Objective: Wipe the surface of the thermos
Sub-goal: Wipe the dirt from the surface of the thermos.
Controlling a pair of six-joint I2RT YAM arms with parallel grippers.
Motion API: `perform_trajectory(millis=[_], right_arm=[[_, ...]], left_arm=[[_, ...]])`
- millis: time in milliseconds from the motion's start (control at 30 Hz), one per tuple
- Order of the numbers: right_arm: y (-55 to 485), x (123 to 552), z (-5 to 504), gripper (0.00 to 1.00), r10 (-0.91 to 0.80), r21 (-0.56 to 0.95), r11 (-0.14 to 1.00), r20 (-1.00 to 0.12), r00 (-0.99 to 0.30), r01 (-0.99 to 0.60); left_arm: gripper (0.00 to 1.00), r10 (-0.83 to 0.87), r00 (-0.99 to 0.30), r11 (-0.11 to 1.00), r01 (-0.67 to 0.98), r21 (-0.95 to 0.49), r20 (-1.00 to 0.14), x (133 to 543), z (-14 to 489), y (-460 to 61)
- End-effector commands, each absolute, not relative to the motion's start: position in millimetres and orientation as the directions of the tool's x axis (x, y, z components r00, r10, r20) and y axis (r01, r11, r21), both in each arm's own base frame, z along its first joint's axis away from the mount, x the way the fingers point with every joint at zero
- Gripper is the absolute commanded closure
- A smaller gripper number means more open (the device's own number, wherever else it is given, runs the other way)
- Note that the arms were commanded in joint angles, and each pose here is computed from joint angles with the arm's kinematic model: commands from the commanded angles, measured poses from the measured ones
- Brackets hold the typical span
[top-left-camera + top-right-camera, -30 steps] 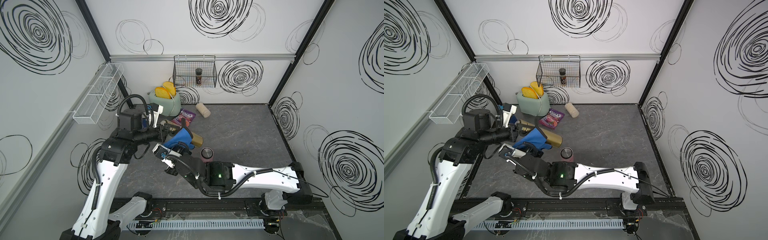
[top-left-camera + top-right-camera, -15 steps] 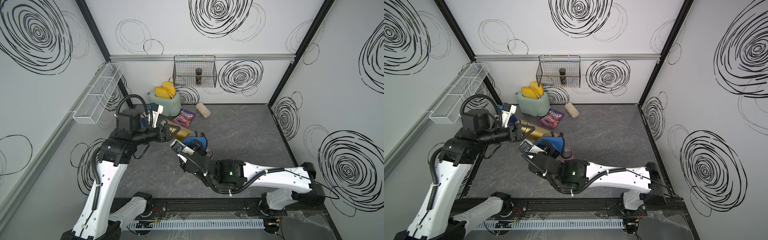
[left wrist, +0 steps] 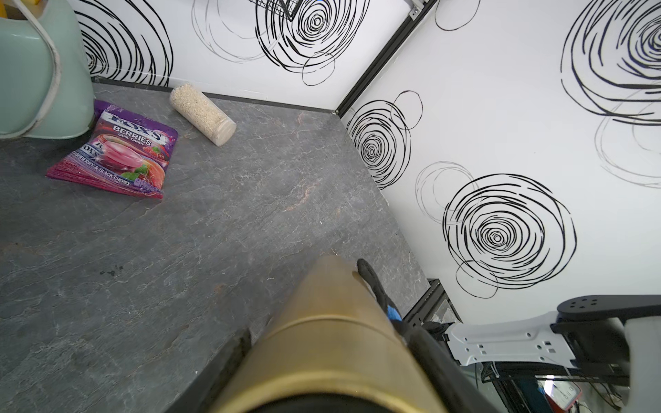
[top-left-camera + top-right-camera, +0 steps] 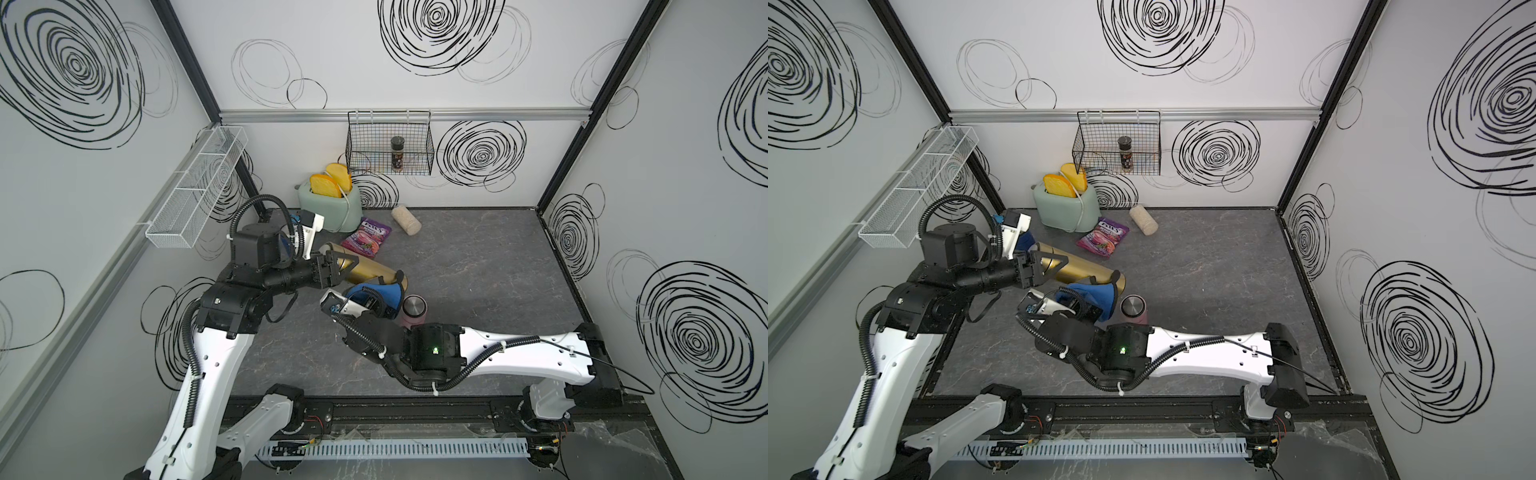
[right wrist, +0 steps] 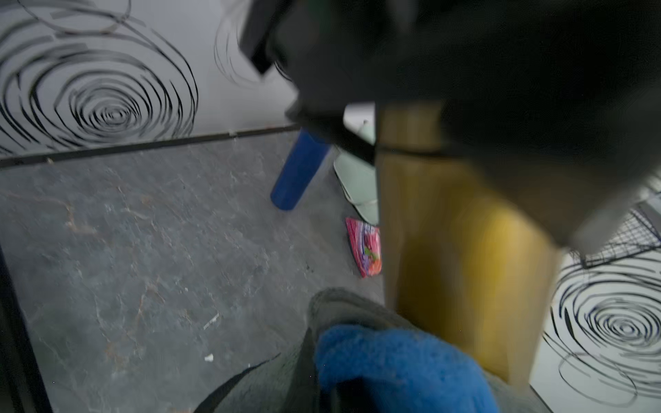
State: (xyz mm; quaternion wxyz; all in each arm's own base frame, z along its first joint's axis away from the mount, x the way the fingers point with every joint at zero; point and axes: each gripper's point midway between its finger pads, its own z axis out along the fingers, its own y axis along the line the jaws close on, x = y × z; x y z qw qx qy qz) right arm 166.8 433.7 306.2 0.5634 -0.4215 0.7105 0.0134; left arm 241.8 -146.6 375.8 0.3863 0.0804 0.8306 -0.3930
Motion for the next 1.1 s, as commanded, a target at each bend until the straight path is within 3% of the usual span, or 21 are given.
perform_trajectory(millis=[0,233,467,600,767,1067], right_arm=[[401,168,322,1.0,-0.561,-0.444,0.71,-0.826,-0.057,-0.547],[416,172,359,1.0,-0.578,-0.532,0.677,-0.812,0.079,-0.508],[459,183,358,1.0,-0.691,-0.697,0.584,-0.696,0.197,-0.415],[457,188,328,1.0,-0.751,-0.743,0.551,-0.64,0.161,-0.38],[423,184,302,1.0,-0.76,-0.715,0.578,-0.648,0.06,-0.394],[379,160,332,1.0,-0.668,-0.618,0.676,-0.744,0.021,-0.402]], left_arm=[[1.0,-0.18,-0.614,0.625,0.532,-0.571,-0.768,238,406,-154],[1.0,-0.183,-0.627,0.613,0.529,-0.587,-0.757,236,402,-155],[1.0,-0.181,-0.635,0.6,0.533,-0.596,-0.751,234,400,-157],[1.0,-0.182,-0.635,0.6,0.533,-0.597,-0.751,234,401,-157],[1.0,-0.18,-0.633,0.601,0.535,-0.594,-0.753,235,402,-157],[1.0,-0.181,-0.632,0.609,0.529,-0.59,-0.753,234,399,-155]])
